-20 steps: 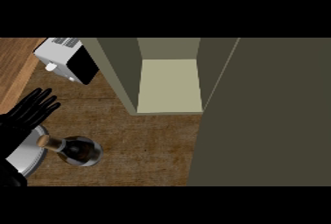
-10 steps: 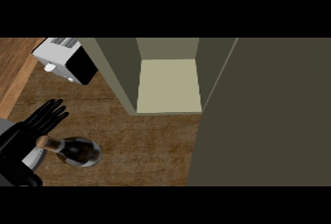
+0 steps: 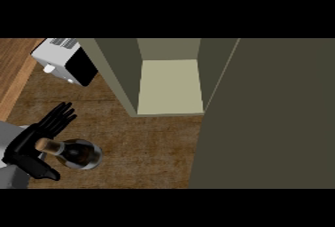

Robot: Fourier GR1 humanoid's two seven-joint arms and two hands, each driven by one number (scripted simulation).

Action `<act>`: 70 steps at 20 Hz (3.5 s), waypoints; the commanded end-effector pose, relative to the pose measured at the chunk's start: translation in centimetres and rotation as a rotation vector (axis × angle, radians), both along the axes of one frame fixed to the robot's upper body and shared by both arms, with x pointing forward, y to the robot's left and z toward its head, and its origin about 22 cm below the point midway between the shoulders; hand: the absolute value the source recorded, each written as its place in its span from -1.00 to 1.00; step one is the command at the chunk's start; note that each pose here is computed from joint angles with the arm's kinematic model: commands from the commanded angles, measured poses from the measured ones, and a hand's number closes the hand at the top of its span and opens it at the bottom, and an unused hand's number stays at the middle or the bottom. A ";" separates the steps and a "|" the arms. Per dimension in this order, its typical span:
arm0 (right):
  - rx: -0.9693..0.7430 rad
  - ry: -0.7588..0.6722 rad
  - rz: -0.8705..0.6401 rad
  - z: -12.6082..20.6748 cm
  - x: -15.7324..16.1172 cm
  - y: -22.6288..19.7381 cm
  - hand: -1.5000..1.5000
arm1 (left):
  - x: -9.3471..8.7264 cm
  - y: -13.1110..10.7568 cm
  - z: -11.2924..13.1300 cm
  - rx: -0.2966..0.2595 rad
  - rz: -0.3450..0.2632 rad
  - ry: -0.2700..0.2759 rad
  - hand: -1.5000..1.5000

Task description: Pick up the wine, place it into the cabinet and close the cabinet

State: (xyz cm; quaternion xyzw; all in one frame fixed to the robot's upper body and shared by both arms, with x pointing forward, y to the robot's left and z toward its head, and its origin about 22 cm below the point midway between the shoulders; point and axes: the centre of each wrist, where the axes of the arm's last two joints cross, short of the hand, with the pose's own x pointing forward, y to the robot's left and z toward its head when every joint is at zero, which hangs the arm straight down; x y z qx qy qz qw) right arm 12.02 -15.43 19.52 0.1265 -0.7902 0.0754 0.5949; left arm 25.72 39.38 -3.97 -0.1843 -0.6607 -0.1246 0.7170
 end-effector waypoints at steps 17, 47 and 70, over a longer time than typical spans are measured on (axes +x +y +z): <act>0.028 -0.105 -0.046 2.1 -3.3 -1.9 -1.00 | -1.4 -1.1 -6.3 -0.111 -0.100 0.129 -1.00; -0.005 -0.095 -0.058 1.6 -2.8 -2.0 -1.00 | -3.3 -8.6 -9.6 -0.110 0.352 -0.190 1.00; -0.006 -0.085 -0.069 1.0 -4.2 -2.8 -1.00 | -4.2 -21.4 -0.7 -0.197 0.199 -0.226 1.00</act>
